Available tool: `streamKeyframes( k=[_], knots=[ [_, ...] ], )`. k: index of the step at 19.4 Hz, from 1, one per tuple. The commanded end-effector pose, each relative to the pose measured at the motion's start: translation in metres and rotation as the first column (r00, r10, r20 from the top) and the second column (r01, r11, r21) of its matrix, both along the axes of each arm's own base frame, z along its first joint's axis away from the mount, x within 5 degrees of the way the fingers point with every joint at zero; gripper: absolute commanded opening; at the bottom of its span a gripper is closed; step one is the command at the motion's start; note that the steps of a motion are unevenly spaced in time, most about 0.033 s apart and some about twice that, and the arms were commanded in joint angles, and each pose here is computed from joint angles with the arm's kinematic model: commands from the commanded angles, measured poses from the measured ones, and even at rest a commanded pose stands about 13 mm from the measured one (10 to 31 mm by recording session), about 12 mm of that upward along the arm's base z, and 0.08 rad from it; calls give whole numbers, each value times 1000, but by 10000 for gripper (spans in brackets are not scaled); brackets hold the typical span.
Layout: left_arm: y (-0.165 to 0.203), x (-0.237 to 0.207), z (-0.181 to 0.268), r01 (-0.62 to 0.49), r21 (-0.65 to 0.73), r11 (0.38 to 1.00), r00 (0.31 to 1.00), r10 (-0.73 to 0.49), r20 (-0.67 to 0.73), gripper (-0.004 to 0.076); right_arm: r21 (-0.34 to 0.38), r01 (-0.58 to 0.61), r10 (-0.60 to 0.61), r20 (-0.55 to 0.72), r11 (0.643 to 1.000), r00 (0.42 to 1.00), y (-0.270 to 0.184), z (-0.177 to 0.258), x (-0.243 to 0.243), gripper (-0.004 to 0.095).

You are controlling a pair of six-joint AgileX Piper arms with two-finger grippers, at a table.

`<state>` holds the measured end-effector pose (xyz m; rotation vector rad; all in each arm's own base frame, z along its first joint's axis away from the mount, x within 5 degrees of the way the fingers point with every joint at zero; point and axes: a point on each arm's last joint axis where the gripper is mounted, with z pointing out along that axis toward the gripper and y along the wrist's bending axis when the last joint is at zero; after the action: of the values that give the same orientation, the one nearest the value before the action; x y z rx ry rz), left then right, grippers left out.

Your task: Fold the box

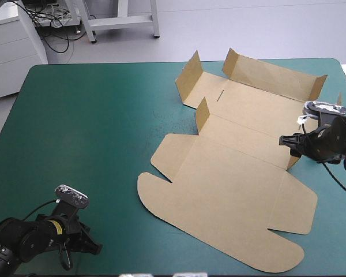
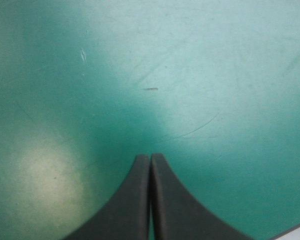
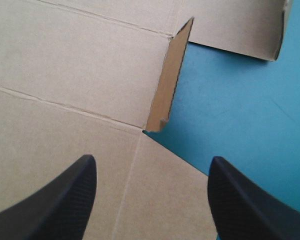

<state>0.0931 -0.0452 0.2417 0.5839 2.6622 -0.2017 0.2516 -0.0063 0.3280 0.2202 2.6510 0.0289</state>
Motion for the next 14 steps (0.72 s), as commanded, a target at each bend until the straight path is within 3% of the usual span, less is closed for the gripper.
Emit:
streamKeyframes(
  k=[1,6,11,14],
  knots=[
    [-3,4,9,-8,-36,999,999,10,45,-32,-13,2,-1,49,1000,999,-1,8,25,596],
    [-3,4,9,-8,-36,999,999,10,45,-32,33,88,-87,-25,996,996,-25,-8,53,596],
    [-3,4,9,-2,-33,999,999,4,47,-32,26,112,-109,-71,993,991,-40,-28,65,604],
    [-3,4,9,-2,-33,999,999,4,47,-32,90,72,-63,-107,993,992,-35,-44,75,724]
  ],
)
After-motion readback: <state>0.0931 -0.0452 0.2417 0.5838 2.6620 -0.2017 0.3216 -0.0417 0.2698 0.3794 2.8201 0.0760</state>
